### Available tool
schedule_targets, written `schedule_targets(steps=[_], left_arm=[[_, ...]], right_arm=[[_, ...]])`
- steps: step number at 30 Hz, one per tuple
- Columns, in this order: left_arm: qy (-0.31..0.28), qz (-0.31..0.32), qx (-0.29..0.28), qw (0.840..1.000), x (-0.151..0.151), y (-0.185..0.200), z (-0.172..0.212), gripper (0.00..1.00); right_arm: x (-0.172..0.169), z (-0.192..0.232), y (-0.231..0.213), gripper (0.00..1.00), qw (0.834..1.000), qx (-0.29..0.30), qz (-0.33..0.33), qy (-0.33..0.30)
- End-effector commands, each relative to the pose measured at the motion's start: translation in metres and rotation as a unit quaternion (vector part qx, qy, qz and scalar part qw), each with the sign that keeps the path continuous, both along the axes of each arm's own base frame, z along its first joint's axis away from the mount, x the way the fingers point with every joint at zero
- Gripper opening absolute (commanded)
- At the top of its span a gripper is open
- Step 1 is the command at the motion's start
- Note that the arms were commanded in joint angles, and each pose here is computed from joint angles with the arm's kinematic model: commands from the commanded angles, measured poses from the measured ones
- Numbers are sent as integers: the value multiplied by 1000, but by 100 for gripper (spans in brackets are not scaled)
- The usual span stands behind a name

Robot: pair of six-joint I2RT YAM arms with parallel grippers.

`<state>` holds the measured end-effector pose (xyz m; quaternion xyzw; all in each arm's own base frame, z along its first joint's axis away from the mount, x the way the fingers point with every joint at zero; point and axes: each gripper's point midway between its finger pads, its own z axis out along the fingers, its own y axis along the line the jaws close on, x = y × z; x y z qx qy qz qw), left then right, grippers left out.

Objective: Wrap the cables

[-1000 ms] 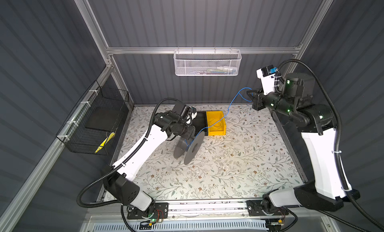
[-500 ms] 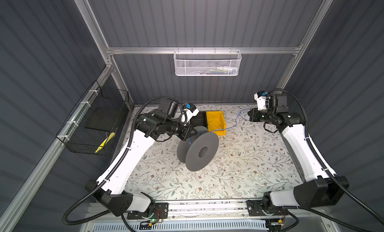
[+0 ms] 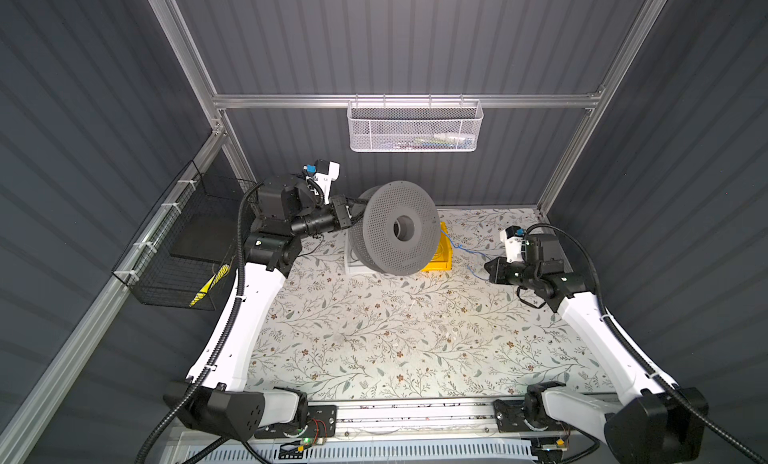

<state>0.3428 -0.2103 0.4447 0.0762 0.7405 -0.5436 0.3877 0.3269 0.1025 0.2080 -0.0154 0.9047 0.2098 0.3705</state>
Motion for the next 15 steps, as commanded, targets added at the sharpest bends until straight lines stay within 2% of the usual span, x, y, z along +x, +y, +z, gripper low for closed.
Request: schedule_targets(steps=[1, 4, 8, 11, 14, 15], left_arm=[[-56, 47, -95, 993, 7, 15, 69, 0], [-67, 139, -45, 987, 19, 37, 66, 0], [-71, 255, 13, 964, 33, 71, 52, 0], [-70, 306, 64, 947, 41, 84, 36, 0], [-76, 329, 118, 934, 45, 82, 22, 0], [-82, 335, 142, 928, 45, 78, 18, 0]], right_arm=[[-12, -17, 11, 0, 1000, 3, 0, 28], [-32, -5, 49, 0, 998, 20, 55, 14], [-71, 19, 113, 0, 986, 76, 149, 17], [-108, 49, 154, 0, 970, 98, 222, 8], [-137, 85, 184, 0, 953, 113, 280, -2], [-150, 101, 196, 0, 942, 125, 312, -1]])
